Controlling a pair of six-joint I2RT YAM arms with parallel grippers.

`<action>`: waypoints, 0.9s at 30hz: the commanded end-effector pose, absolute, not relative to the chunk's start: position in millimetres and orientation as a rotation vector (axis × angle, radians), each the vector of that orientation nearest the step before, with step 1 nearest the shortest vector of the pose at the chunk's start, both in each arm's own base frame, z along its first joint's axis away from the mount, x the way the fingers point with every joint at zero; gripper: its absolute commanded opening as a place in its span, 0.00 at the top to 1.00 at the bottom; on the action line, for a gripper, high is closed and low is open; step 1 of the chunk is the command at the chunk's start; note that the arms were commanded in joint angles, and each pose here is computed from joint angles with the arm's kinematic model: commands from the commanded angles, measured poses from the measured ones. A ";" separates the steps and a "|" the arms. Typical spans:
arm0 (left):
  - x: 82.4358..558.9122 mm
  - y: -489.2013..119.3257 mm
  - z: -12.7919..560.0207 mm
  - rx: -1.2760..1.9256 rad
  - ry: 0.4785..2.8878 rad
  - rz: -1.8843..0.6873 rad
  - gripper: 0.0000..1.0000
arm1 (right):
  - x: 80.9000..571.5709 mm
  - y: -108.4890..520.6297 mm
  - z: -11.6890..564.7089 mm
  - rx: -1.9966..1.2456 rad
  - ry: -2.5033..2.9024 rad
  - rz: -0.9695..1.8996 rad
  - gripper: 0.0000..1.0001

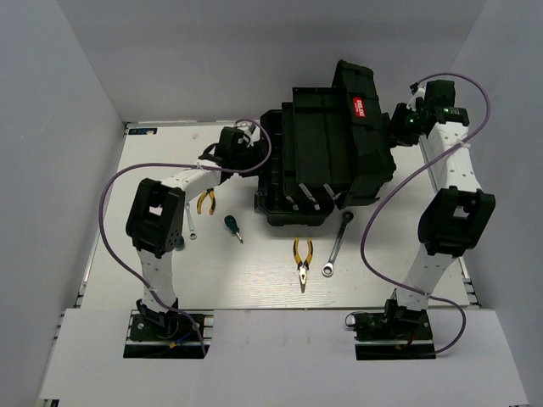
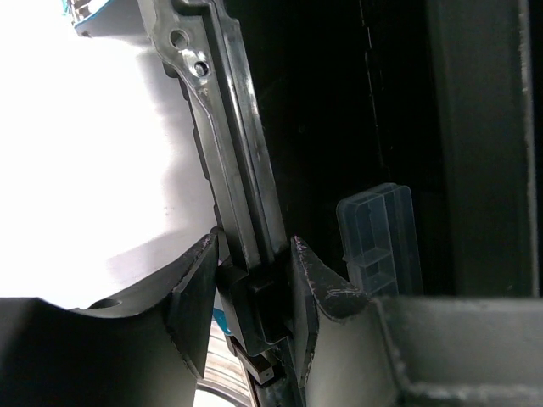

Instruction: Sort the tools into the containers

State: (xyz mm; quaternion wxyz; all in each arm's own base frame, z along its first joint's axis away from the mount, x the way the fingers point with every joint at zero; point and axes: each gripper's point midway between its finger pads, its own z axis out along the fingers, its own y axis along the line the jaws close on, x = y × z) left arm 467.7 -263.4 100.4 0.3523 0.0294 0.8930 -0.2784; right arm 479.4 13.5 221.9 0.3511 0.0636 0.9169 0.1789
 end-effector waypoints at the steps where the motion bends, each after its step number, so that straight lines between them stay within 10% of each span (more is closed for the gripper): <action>1: 487.7 -177.2 100.9 -0.080 2.343 -0.463 0.93 | 515.3 -104.0 266.5 0.218 2.178 -0.086 1.00; 12: 481.7 -173.6 89.8 -0.081 2.365 -0.500 0.80 | 508.8 -127.9 243.4 0.196 2.256 -0.223 1.00; 14: 485.1 -176.9 95.9 -0.071 2.347 -0.521 0.68 | 504.9 -122.4 246.6 0.177 2.252 -0.192 0.59; 17: 487.8 -184.7 103.4 -0.048 2.339 -0.568 0.55 | 498.1 -112.6 260.5 0.138 2.231 -0.138 0.25; 27: 480.7 -203.8 96.3 -0.030 2.355 -0.652 0.55 | 454.3 -97.6 352.0 0.083 2.038 -0.152 0.17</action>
